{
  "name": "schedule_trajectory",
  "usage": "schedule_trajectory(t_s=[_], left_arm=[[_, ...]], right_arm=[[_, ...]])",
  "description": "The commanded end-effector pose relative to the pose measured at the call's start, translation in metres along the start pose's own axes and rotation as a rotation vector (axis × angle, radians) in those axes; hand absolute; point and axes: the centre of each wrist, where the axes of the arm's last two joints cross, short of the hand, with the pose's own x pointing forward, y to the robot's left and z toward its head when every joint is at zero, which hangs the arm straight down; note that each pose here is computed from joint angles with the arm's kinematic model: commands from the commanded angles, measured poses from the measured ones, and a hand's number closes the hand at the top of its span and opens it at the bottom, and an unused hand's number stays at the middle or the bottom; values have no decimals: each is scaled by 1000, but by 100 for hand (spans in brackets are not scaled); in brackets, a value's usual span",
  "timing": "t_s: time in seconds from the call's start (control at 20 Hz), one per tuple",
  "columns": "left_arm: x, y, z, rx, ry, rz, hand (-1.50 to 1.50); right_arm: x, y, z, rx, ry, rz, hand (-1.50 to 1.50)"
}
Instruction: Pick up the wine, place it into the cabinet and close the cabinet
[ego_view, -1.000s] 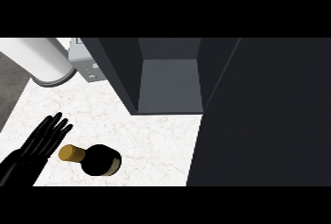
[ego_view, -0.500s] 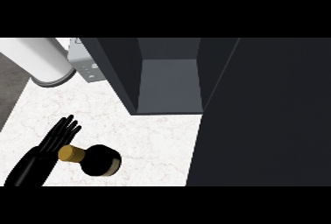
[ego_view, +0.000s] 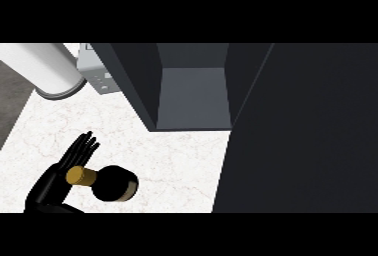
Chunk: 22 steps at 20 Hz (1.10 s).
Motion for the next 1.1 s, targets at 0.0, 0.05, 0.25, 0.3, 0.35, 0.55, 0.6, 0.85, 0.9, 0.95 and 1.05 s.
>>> schedule_trajectory(t_s=[0.0,0.05,0.25,0.3,0.35,0.55,0.6,0.85,0.9,0.95,1.05], left_arm=[[-25,-9,-2,-17,13,-7,-150],[-25,0,-6,-2,18,6,-150],[-38,14,-15,-25,56,73,-150],[-47,-12,-2,-54,75,107,-150],[-50,16,-6,-42,64,104,-150],[-62,-2,-16,-100,97,132,-150],[-57,5,-23,-107,96,148,-150],[-71,-7,-11,-114,91,145,-150],[-72,-5,-11,-104,81,134,-150],[-78,-11,-21,-110,89,145,-150],[-72,-12,-12,-117,63,147,-150]], right_arm=[[24,-1,30,-30,-103,13,-150],[34,-1,38,-16,-84,-4,-150],[30,-4,38,-16,-90,6,-150],[31,-2,33,-19,-96,22,-150],[24,-5,26,-26,-114,19,-150],[31,-9,26,-25,-90,50,-150],[24,-6,27,-24,-98,31,-150],[27,-1,35,-23,-80,26,-150],[38,-6,36,-30,-79,11,-150],[31,-2,24,-36,-92,35,-150],[35,-11,37,-31,-97,42,-150]])
